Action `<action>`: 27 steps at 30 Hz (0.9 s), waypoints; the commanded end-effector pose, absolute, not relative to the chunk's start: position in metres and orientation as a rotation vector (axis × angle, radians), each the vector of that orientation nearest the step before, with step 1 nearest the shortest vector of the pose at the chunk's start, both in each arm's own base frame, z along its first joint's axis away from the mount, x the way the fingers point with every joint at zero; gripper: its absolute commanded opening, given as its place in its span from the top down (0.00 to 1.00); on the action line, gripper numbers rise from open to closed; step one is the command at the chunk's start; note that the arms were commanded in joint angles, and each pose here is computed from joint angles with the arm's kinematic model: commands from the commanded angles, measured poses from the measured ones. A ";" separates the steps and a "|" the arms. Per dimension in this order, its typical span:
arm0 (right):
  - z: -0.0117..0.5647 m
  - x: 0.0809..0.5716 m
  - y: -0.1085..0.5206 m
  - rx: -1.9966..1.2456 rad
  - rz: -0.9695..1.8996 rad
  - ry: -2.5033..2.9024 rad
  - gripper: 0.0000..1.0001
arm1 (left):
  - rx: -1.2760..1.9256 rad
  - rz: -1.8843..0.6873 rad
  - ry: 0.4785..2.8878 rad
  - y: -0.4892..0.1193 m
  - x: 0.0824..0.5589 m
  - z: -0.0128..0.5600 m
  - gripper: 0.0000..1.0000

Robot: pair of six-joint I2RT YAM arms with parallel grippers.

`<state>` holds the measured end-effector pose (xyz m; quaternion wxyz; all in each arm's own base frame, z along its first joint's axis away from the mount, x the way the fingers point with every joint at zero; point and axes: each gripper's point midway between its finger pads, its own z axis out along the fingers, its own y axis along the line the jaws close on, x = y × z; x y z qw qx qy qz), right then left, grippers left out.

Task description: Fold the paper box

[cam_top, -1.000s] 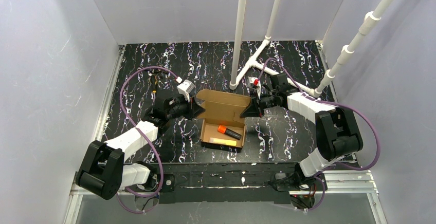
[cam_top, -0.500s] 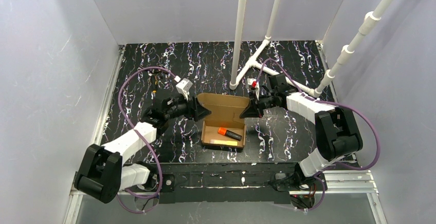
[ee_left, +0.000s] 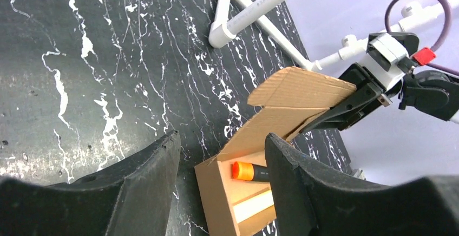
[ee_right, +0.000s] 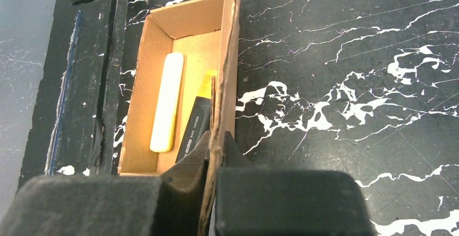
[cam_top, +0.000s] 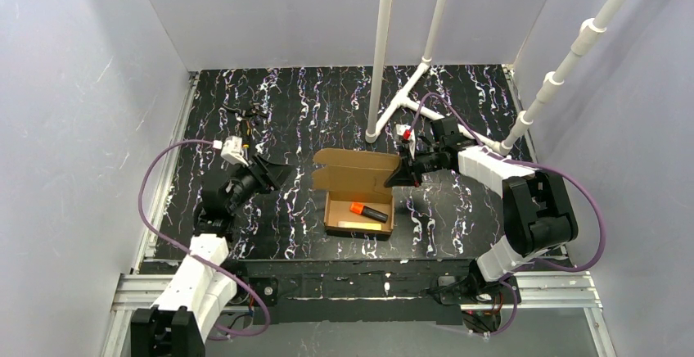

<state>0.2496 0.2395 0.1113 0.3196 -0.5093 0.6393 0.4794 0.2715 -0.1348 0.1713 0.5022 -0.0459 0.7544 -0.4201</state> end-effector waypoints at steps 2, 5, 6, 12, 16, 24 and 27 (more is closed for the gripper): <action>0.127 0.256 0.239 -1.369 1.231 1.629 0.99 | -0.185 -1.054 1.916 -0.135 0.277 0.146 0.45; 0.127 0.254 0.239 -1.381 1.235 1.624 0.99 | -0.195 -1.148 1.910 -0.144 0.285 0.134 0.46; 0.127 0.253 0.239 -1.385 1.235 1.621 0.99 | -0.201 -1.183 1.896 -0.147 0.287 0.132 0.45; 0.127 0.251 0.236 -1.414 1.227 1.607 0.99 | -0.157 -1.319 1.885 -0.162 0.294 0.124 0.42; 0.127 0.247 0.234 -1.437 1.222 1.605 0.99 | -0.151 -1.288 1.852 -0.159 0.298 0.123 0.33; 0.120 0.241 0.227 -1.521 1.198 1.599 0.99 | -0.350 -1.302 1.780 -0.149 0.310 0.121 0.02; 0.120 0.242 0.221 -1.529 1.190 1.592 0.99 | -0.280 -1.397 1.813 -0.161 0.309 0.121 0.02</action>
